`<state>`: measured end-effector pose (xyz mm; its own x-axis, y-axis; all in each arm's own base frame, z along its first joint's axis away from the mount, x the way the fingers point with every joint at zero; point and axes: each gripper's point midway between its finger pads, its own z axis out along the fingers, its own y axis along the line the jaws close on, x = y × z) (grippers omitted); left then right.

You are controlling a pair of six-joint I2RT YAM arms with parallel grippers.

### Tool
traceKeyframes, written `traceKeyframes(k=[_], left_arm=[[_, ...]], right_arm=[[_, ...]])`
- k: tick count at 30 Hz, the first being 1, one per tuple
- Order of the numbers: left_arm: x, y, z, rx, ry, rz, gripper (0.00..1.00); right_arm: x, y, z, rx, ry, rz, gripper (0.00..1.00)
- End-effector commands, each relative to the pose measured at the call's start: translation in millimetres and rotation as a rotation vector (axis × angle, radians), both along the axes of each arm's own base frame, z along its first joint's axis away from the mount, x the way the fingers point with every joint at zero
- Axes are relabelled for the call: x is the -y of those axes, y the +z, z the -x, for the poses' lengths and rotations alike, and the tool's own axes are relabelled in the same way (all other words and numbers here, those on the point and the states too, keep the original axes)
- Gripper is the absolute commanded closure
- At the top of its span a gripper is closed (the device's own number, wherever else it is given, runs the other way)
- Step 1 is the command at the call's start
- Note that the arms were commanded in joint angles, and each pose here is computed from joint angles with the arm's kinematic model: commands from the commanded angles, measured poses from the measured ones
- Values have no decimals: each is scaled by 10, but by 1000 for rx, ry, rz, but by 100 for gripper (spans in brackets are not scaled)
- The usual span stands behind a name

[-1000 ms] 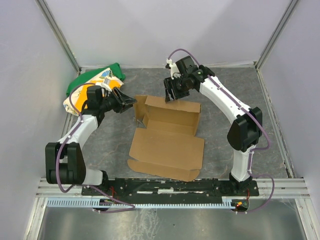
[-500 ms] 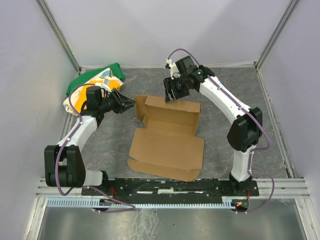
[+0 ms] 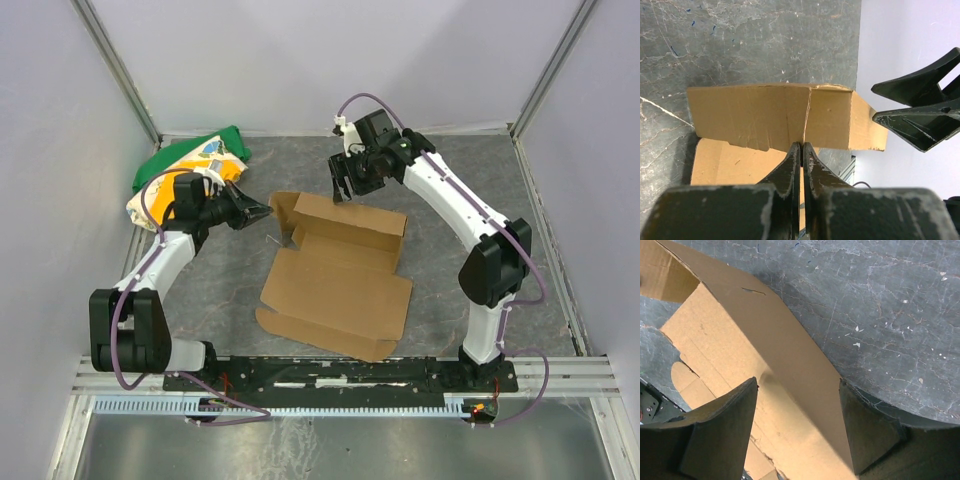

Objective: Fold the paper box

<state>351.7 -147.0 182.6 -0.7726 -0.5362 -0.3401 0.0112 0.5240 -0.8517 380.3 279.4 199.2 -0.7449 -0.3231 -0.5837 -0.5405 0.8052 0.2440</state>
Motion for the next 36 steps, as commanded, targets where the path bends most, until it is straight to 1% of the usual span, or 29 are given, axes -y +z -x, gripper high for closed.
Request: traceKeyframes(k=[1,8,14,17,18,19,21,22,24,25,26,27,28,30,31,33,34,36], left_arm=[[82,319,2,64,-47,39,97],[114,513,12,107,-71,54,97],[162,488,77,67,-101,97,97],[150,455,83,61,-89,93,97],[148,439,83,56,-85,92,97],[145,429,75,53,-81,92,97],[146,414,54,48,-77,94,97],[140,404,45,47,-74,92,97],[141,403,37,52,-75,90,97],[142,397,38,51,-75,89,97],[141,395,38,55,-76,88,97],[141,389,42,56,-79,86,97],[143,389,53,58,-83,84,97],[145,361,71,58,-89,77,97],[142,341,77,57,-90,76,97],[146,316,95,55,-97,76,97],[147,303,103,52,-99,76,97],[148,307,107,56,-101,75,97]], right_arm=[[56,315,-41,95,2,-12,26],[32,255,-47,76,3,-12,26],[-1,189,-33,48,4,-23,27],[44,290,-80,97,-40,-27,28],[48,437,-72,141,-49,-59,29],[25,523,-44,173,-51,-94,32],[-126,757,83,270,-10,-185,44],[-215,773,227,303,34,-200,52],[-450,645,621,336,138,-238,74],[-527,609,787,349,164,-282,81],[-594,549,901,358,185,-318,85],[-619,432,979,354,183,-328,86],[-621,277,1028,341,169,-329,85],[-625,164,1074,326,143,-327,79],[-626,132,1086,331,133,-332,72],[-572,68,1051,376,94,-327,63],[-542,100,1013,402,75,-323,60],[-540,203,978,436,88,-312,58]])
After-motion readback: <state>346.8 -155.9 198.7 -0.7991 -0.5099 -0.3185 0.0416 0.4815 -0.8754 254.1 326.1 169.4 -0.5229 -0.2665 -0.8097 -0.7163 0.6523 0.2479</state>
